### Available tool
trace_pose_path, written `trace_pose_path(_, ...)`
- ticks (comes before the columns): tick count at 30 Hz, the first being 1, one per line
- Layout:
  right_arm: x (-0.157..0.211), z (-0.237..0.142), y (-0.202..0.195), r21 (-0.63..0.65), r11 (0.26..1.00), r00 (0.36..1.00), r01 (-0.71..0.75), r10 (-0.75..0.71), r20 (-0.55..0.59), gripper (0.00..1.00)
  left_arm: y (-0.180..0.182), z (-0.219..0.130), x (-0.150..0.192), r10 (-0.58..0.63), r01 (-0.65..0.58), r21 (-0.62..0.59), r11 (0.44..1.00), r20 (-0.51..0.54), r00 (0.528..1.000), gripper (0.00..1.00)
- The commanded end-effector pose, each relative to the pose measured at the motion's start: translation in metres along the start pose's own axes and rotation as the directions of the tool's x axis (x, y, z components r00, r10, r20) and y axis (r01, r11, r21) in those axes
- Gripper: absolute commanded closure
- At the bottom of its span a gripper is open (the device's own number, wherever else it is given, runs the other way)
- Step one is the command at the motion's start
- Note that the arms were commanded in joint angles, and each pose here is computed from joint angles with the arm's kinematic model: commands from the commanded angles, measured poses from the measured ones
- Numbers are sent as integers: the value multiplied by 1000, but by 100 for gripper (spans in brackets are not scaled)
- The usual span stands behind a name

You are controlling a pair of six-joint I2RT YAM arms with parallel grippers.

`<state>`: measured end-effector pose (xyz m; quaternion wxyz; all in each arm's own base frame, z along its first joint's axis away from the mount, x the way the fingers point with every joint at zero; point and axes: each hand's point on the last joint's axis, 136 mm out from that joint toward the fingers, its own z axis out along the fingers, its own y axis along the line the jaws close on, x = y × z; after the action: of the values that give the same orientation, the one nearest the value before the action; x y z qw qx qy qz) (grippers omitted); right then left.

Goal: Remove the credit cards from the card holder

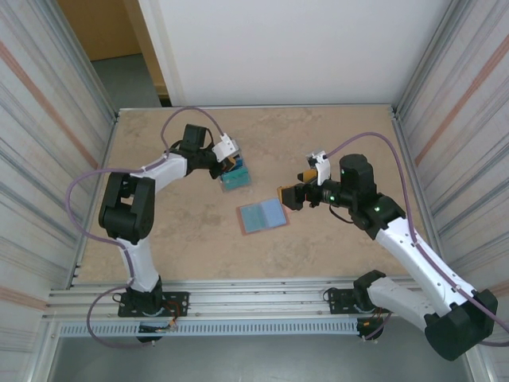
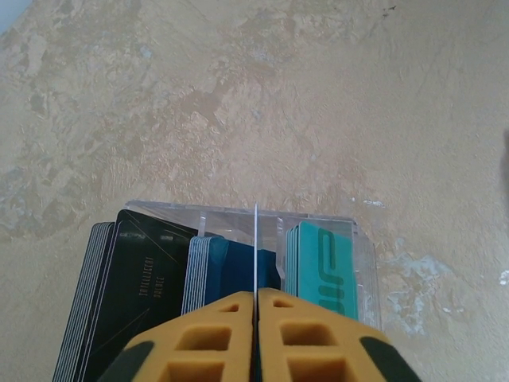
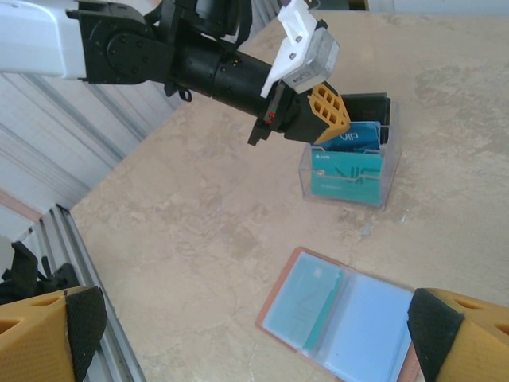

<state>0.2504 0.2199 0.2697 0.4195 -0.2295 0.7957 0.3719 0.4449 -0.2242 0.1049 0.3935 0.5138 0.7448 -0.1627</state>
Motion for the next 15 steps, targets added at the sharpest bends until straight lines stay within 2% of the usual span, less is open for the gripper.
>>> trace_pose_path(1,-3,-4,-7,42,998,999,-45,44,25,1,9,-7,-5,18,-19,-26,999,-2,1000,84)
trace_pose_path(2,-3,-3,-7,43,997,998,-62,61,28,1,10,-9,-6,18,-18,-31,999,-3,1000,80)
trace_pose_path(8,-9,-3,-5,25,993,992,-118,117,51,1,10,-26,-21,16,-14,-69,998,30,999,79)
trace_pose_path(13,3,8,-5,21,988,988,-152,152,-23,1,5,-49,-42,14,-2,-127,992,91,996,77)
trace_pose_path(15,11,17,-11,45,986,984,-161,164,-64,1,1,-58,-50,14,3,-159,987,101,995,68)
